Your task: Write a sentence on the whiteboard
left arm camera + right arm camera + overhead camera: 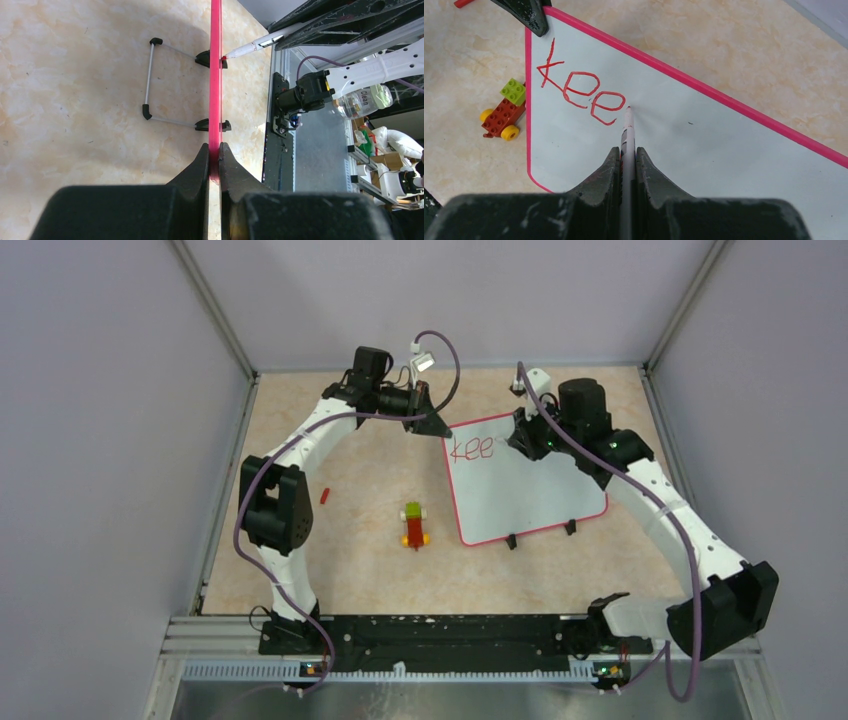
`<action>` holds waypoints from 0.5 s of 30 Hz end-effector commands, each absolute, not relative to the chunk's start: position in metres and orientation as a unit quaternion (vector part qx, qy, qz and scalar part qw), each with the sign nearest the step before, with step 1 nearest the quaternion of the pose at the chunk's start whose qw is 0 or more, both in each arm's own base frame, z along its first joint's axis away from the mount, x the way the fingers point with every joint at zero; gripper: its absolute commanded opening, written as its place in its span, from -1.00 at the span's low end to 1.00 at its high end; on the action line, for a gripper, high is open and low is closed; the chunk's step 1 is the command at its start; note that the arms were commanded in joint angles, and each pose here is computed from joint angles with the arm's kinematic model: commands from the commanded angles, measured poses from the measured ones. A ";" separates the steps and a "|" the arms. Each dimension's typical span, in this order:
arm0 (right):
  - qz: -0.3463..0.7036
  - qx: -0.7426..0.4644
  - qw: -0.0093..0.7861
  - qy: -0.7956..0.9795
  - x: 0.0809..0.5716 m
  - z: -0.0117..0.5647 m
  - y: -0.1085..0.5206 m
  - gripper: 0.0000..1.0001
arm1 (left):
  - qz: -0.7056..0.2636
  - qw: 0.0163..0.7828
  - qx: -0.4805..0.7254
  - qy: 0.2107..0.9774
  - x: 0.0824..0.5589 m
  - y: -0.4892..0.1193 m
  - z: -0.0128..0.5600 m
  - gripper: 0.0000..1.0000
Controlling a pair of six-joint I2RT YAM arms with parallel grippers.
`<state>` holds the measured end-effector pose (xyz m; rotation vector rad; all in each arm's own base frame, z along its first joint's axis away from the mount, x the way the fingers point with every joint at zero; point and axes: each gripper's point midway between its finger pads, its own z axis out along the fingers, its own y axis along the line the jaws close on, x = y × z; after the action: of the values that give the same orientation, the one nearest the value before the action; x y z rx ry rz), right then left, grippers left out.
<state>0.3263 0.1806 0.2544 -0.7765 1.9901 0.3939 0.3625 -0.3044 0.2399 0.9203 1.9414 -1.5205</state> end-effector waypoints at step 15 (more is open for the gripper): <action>0.113 -0.303 0.517 0.792 0.353 0.287 0.164 -1.00 | -0.563 0.283 0.368 0.684 0.353 -0.305 0.267 -1.00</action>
<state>0.3349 0.1682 0.2547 -0.7656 1.9899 0.3226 0.3632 -0.3041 0.2391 0.9176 1.9444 -1.5154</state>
